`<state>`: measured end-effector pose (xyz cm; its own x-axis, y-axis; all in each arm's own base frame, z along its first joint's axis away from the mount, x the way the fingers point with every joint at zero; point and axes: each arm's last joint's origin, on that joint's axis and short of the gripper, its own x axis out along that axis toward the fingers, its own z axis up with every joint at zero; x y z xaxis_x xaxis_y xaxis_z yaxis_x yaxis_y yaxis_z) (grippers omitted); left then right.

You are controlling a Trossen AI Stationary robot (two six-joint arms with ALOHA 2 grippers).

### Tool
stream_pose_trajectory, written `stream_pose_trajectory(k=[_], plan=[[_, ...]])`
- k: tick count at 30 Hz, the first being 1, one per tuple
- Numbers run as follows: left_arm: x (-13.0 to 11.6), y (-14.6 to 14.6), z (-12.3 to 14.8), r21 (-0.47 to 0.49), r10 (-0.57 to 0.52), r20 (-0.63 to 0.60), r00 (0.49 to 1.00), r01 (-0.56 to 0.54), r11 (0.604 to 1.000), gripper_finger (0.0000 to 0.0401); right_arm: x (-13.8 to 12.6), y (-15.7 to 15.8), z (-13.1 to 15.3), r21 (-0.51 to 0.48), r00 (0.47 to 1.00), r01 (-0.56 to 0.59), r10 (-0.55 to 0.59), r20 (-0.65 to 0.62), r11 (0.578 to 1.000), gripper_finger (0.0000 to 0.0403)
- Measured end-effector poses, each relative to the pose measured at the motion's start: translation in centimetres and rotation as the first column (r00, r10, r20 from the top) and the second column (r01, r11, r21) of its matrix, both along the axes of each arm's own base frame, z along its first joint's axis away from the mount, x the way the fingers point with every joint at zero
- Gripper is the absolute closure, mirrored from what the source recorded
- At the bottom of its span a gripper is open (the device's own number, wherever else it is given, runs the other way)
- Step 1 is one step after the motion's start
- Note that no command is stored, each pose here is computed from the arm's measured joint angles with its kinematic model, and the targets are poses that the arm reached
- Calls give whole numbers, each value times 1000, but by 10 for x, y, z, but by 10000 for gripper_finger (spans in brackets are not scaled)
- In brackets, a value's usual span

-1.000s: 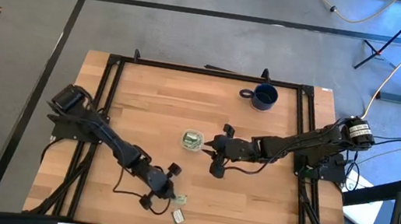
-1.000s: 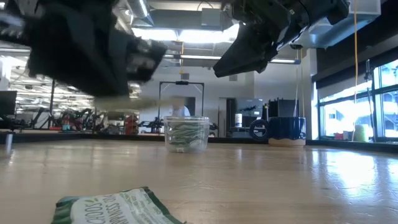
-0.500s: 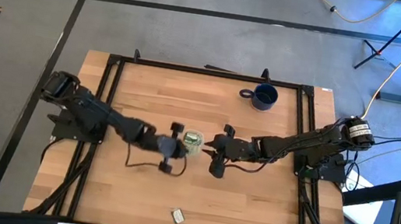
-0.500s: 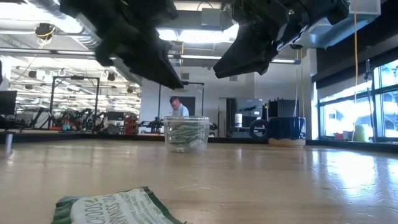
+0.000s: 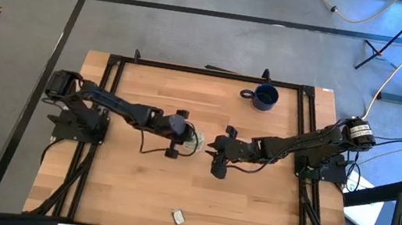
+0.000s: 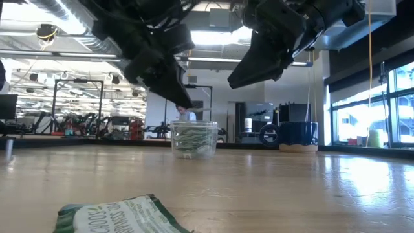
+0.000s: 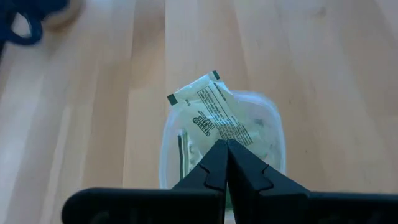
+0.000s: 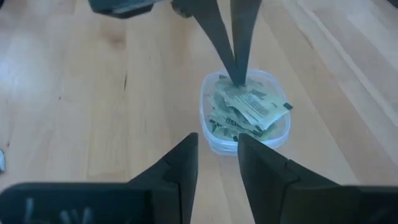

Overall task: Pick and place Stevia / Truvia into bins
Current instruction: Put the light green stevia packet into the container, then put the green stevia packet into the container

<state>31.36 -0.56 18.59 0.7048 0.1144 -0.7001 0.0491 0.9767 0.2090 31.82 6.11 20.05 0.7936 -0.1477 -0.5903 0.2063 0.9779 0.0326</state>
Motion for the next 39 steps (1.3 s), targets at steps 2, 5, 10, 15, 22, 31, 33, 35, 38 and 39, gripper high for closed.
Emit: stream_pose_trajectory(k=[2, 5, 10, 15, 22, 31, 33, 35, 38, 39], plan=[[1, 0, -5, -6, -4, -20, 1000, 4, 1000, 399, 0, 0, 0, -1, 1000, 0, 0, -1, 1000, 286], [4, -1, -19, -25, -24, -64, 998, 23, 999, 399, 0, 0, 0, -1, 1000, 0, 0, -2, 1000, 286], [7, -1, -28, -22, -1, -92, 996, -1, 1000, 399, 0, 0, 0, 0, 1000, 0, 0, -2, 1000, 286], [7, -1, -29, -26, 6, -94, 996, -9, 1000, 393, 0, 0, 0, 0, 1000, 0, 0, -3, 1000, 286], [7, -1, -28, -26, 7, -92, 996, -9, 1000, 373, 0, 0, 0, 0, 1000, 1, -1, -2, 1000, 286], [4, -1, -15, -28, 7, -51, 999, -8, 1000, 359, 0, 0, 0, 1, 1000, 1, -1, 0, 1000, 286], [2, -1, -8, -28, 6, -28, 1000, -7, 1000, 359, 0, 0, 0, 1, 1000, 1, -1, 0, 1000, 286], [0, -1, -2, -29, 6, -9, 1000, -6, 1000, 360, 0, 0, 0, 1, 1000, 1, -1, 2, 1000, 286], [-7, -2, 12, -43, -11, 10, 1000, 12, 999, 360, 1, 1, 2, 4, 1000, -13, 13, 18, 1000, 286], [-11, -3, 17, -52, -22, 14, 1000, 23, 998, 359, 2, 4, 3, 3, 998, -48, 48, 27, 999, 286]])
